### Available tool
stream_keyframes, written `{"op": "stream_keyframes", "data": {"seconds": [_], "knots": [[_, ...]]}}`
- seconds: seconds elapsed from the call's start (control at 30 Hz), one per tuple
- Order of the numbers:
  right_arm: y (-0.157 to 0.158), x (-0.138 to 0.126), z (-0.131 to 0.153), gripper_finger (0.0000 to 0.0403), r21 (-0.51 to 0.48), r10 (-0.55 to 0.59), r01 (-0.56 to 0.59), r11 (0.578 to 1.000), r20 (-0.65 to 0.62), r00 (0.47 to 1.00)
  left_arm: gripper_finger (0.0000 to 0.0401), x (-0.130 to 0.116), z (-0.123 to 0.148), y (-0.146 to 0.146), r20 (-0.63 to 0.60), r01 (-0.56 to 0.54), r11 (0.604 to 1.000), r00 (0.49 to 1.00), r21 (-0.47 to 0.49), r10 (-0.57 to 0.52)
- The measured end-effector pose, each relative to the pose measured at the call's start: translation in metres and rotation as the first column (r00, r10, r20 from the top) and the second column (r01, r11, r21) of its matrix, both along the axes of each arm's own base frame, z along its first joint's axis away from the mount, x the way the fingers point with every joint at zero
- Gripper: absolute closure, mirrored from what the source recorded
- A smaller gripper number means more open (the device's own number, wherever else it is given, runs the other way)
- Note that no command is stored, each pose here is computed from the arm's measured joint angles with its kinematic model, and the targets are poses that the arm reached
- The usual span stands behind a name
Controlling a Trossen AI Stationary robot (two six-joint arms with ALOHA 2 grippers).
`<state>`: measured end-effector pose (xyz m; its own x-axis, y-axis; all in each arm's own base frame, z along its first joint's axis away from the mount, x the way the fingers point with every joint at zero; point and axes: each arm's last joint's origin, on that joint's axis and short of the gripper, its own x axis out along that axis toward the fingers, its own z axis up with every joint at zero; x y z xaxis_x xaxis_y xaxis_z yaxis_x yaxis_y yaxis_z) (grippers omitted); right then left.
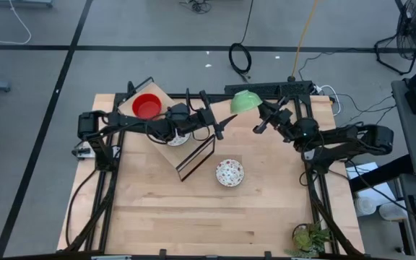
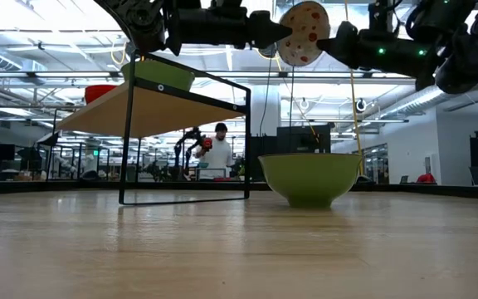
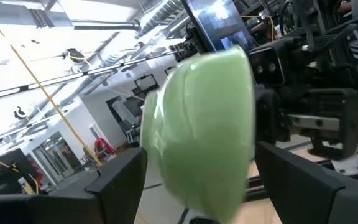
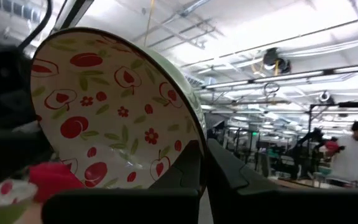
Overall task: Pick & Place Mini bowls
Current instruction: Stack the bottom white patterned bowl on the white patterned bowl on the shelf
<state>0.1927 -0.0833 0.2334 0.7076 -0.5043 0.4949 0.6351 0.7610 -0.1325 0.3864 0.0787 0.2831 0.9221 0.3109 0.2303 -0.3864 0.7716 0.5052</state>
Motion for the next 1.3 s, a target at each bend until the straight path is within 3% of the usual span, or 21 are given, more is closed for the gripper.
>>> {"op": "stream_keyframes", "data": {"seconds": [0.37,0.8,1.1,1.3], "knots": [[0.0028,0.0069,0.0007,0.0403,-0.027,-0.026,0.025,0.999,-0.025,0.999,0.0120,-0.0010,-0.0002,0.0025,0.000,-0.098,0.995,0.995,-0.014,0.098],[0.0021,0.0069,-0.0001,0.0403,-0.036,-0.064,0.062,0.997,-0.047,0.997,0.0162,0.0002,0.0000,-0.0037,-0.034,-0.115,0.989,0.992,0.093,0.119],[0.0020,0.0072,-0.0006,0.0403,-0.034,-0.059,0.057,0.998,-0.052,0.997,0.0237,0.0000,0.0000,-0.0033,-0.030,-0.122,0.989,0.992,0.081,0.124],[0.0031,0.0084,-0.0012,0.0403,-0.055,-0.014,0.011,0.998,-0.068,0.998,0.0296,-0.0015,0.0018,-0.0014,-0.007,-0.198,0.980,0.980,0.030,0.198]]}}
